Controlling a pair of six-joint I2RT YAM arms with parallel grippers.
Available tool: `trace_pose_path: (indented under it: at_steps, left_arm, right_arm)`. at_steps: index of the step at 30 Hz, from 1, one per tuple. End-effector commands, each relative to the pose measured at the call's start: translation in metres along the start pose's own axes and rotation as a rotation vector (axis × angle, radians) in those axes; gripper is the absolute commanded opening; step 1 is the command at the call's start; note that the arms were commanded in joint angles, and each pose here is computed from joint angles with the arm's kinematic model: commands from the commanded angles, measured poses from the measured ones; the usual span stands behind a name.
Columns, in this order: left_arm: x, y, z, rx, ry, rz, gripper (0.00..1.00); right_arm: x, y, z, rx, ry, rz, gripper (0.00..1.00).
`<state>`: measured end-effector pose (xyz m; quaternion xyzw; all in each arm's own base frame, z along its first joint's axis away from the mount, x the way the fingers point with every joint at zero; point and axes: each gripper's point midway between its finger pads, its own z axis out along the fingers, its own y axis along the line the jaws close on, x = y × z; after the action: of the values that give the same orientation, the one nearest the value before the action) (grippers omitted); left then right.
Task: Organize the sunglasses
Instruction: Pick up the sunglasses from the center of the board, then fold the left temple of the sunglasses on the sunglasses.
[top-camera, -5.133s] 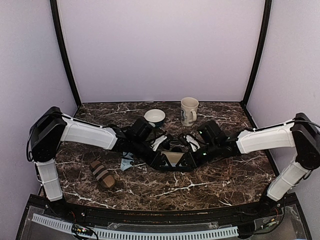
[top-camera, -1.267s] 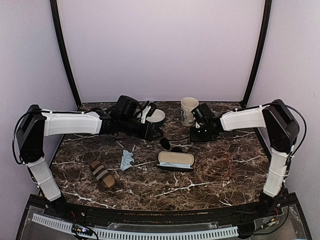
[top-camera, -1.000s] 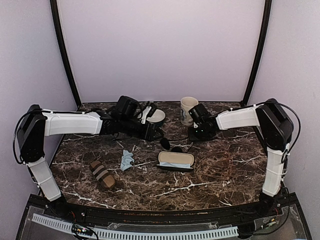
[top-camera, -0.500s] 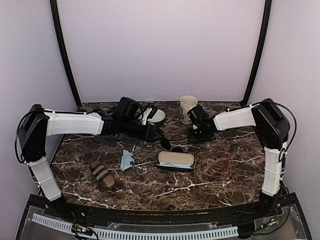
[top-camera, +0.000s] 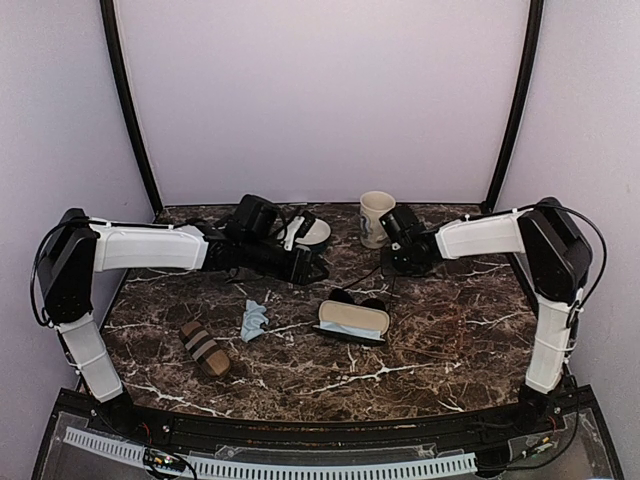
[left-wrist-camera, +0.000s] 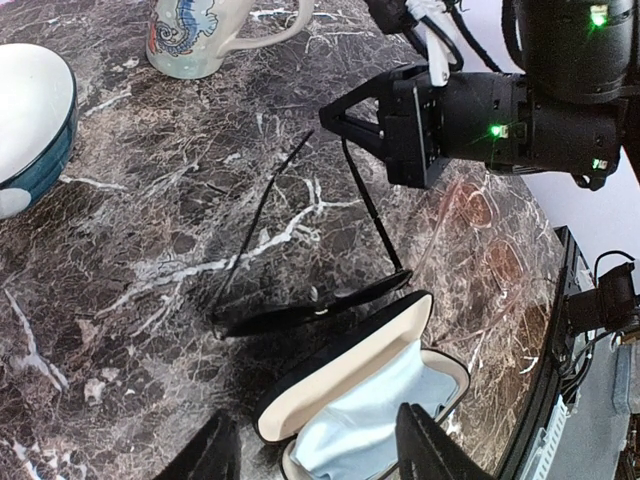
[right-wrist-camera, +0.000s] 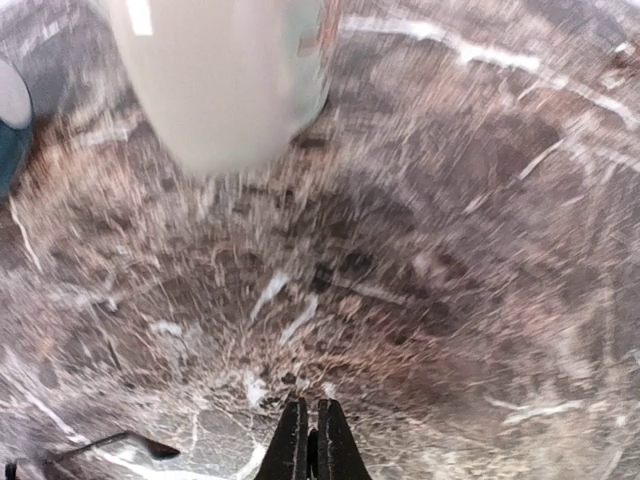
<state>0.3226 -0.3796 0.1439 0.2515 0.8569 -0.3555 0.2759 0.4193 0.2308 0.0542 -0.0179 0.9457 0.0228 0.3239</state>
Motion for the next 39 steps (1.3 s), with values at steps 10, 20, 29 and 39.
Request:
trace_pose_path:
  at_steps: [10,20,29,39]
  left_arm:
    - [-0.012,-0.004,-0.011,-0.013,-0.044,0.038,0.55]
    - [-0.025,-0.047,-0.060,0.132,-0.149,0.134,0.57]
    - [0.004,-0.081,-0.085,0.339,-0.157,0.197,0.61]
    - [0.029,-0.103,-0.050,0.357,-0.083,0.232,0.60]
  right_arm:
    - [-0.085,0.007,-0.078,-0.085,-0.289,0.011,0.00]
    - [-0.080,0.036,-0.143,-0.234,-0.376,-0.137,0.00]
    - [-0.036,0.079,-0.187,-0.450,-0.417,-0.253,0.00]
    - [-0.008,0.096,-0.200,-0.524,-0.409,-0.271,0.00]
